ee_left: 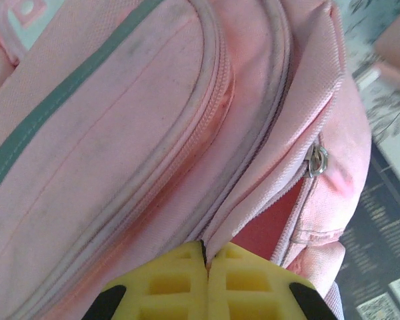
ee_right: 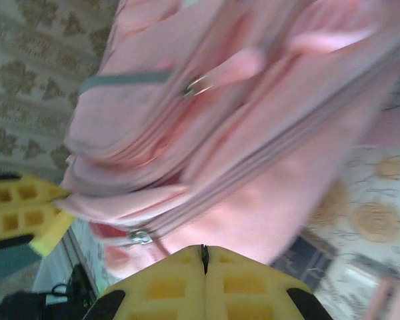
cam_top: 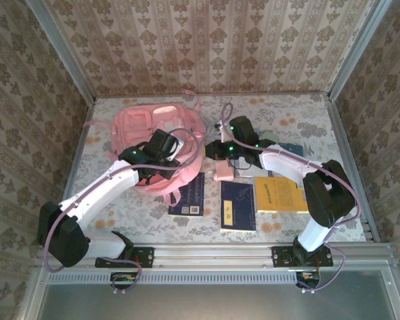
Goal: Pack the student bag
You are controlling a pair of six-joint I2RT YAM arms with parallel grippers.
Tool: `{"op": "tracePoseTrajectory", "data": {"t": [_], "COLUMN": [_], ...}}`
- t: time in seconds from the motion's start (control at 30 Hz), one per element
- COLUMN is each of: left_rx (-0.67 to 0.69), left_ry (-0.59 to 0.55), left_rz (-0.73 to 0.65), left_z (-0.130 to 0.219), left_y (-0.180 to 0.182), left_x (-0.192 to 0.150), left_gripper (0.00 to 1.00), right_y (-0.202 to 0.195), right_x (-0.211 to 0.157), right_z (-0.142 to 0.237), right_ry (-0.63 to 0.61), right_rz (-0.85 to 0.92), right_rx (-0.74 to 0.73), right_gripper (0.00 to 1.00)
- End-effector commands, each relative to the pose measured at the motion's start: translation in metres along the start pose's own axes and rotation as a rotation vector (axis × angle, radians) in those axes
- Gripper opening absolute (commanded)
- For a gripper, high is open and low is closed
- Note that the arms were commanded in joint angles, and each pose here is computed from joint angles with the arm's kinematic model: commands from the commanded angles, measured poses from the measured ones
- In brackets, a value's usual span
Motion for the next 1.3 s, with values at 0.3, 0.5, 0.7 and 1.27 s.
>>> {"op": "tracePoseTrajectory", "data": {"t": [0.3,0.5,0.7,1.27], "left_rx": [-0.011,-0.041,-0.055,-0.072], "left_ry": [-0.112,-0.135,-0.155,-0.154], "left_rz": [0.044,0.074,0.095,0.106], "left_z": [0.033,0.04,0.044,0.041], "left_y": [0.006,0.005,0.004,0.001], "left_x": [0.012,0.017,0.013,0.01], "left_gripper": [0.0,0.0,0.0,0.0], "right_y": [0.011,0.043,0.043,0.053], "right_x": [-0.009,-0.058,-0.065,-0.068], "right_z": [-0.005,-0.006,-0.024,-0.059], "right_ry": [-0.022,-0.165,-0.166,-0.128], "right_rz": [0.143,0.669,0.779,0.781], "right_rx": [-0.006,-0.011,0.019,0.084], "right_gripper": [0.25,0.42,0.42,0.42]}}
Point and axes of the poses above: each hand's point on the last joint's axis, 136 mm out from that joint toward the fingers, its own z axis back along the fingers, its own y axis along the line the jaws close on, x = y × z, the point moved 6 cm from there along z, back along the fingers, and after that the axes turned 5 degrees about -z, right-handed, at the moved point
